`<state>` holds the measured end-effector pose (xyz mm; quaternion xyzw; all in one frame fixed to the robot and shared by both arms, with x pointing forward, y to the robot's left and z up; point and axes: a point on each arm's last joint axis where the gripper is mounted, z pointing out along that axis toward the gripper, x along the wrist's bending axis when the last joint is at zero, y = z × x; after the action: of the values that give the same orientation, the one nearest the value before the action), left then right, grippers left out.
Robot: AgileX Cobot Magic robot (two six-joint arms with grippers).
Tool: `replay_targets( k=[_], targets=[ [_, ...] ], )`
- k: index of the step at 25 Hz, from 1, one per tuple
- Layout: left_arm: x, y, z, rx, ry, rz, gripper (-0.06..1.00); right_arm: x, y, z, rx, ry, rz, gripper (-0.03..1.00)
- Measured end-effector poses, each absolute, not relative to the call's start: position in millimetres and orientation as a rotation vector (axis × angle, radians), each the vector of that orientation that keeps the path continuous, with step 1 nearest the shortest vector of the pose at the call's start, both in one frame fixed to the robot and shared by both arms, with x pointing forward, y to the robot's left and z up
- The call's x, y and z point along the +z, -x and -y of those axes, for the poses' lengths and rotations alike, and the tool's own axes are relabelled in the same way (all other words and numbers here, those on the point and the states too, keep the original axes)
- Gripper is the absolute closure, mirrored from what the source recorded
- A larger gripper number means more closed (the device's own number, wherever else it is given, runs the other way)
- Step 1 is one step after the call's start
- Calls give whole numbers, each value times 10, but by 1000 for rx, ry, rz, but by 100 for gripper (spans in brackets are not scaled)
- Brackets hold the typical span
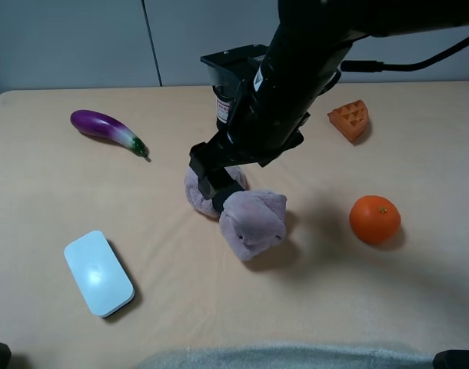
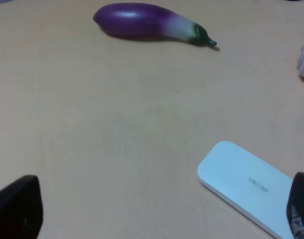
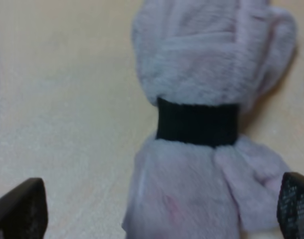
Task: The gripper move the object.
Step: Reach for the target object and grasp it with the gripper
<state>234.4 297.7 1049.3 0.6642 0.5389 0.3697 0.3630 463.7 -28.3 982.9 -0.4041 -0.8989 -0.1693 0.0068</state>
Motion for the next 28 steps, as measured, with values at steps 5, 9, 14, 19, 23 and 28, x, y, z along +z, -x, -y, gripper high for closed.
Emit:
replay_targets(
  k=[5,9,14,19,23,28],
  targets=[
    [10493,-2344,-2977,952,-1710,-1387,-3,9644,-4657,205,-467,1250,2818,28],
    [10493,-2344,-2977,952,-1710,-1387,-3,9495,-4698,165,-439,1254,2820,28],
    [10493,-2344,-2977,952,-1710,-1387,-3,9312,-4737,127,-402,1262,2820,28],
    [10493,-2344,-2977,952,-1710,-1387,-3,9141,-4779,93,-390,1281,2821,28],
    [10493,-2344,-2977,952,-1710,-1387,-3,9046,-4811,71,-401,1298,2825,28],
    [10493,-2344,-2977,953,-1710,-1387,-3,8924,-4829,60,-383,1318,2821,28]
  ],
)
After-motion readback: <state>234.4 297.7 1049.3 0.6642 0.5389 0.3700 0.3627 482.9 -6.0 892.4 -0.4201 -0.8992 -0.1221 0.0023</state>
